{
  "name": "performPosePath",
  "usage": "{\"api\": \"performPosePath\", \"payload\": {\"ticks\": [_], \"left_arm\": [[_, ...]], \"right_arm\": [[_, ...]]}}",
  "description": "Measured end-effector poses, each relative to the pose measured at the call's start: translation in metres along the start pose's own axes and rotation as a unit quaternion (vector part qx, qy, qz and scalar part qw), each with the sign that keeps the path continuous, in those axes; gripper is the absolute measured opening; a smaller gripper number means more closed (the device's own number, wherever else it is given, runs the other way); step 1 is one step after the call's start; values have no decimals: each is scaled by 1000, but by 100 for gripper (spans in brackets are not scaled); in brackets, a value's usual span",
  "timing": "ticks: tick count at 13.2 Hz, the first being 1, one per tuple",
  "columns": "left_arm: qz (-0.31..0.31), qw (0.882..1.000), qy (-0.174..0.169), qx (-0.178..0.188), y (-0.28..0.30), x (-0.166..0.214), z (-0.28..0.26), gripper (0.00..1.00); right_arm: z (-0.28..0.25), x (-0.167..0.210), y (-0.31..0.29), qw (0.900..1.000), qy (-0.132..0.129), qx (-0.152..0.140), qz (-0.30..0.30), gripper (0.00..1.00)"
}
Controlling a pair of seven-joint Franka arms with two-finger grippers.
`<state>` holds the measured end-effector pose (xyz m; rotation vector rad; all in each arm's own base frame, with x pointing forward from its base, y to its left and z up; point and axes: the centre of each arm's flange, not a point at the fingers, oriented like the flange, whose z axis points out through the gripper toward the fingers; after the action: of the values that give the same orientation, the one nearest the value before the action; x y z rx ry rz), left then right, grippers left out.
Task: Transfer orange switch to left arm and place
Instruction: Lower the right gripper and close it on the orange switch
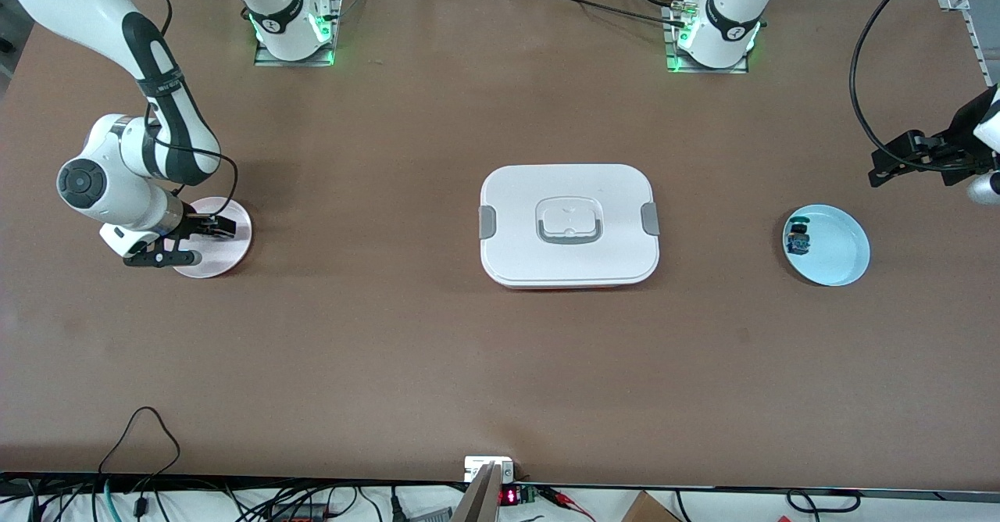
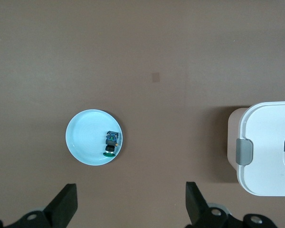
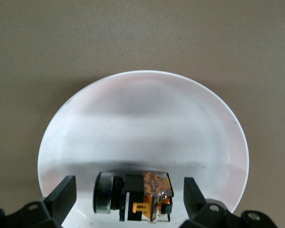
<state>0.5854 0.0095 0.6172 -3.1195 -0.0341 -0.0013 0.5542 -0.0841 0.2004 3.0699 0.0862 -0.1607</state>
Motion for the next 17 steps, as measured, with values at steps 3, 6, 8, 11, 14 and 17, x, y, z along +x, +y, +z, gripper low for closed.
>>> {"api": "performPosePath", "payload": {"ticks": [3,6,8,11,14,17], "left_arm": [[0,1000,0,0,0,0,0,100],[0,1000,0,0,0,0,0,100],[0,1000,0,0,0,0,0,100],[0,1000,0,0,0,0,0,100],[0,1000,0,0,0,0,0,100],[0,1000,0,0,0,0,0,100]], "right_arm": [[3,-3,9,1000,-3,1,4,100],[7,-6,11,1000,-5,2,3,100],[10,-6,11,1000,-6,2,3,100],[12,-6,10,1000,-5,2,2,100],[13,-7,9,1000,-7,2,1,100],[18,-11,8,1000,-4,2,1,100]]}}
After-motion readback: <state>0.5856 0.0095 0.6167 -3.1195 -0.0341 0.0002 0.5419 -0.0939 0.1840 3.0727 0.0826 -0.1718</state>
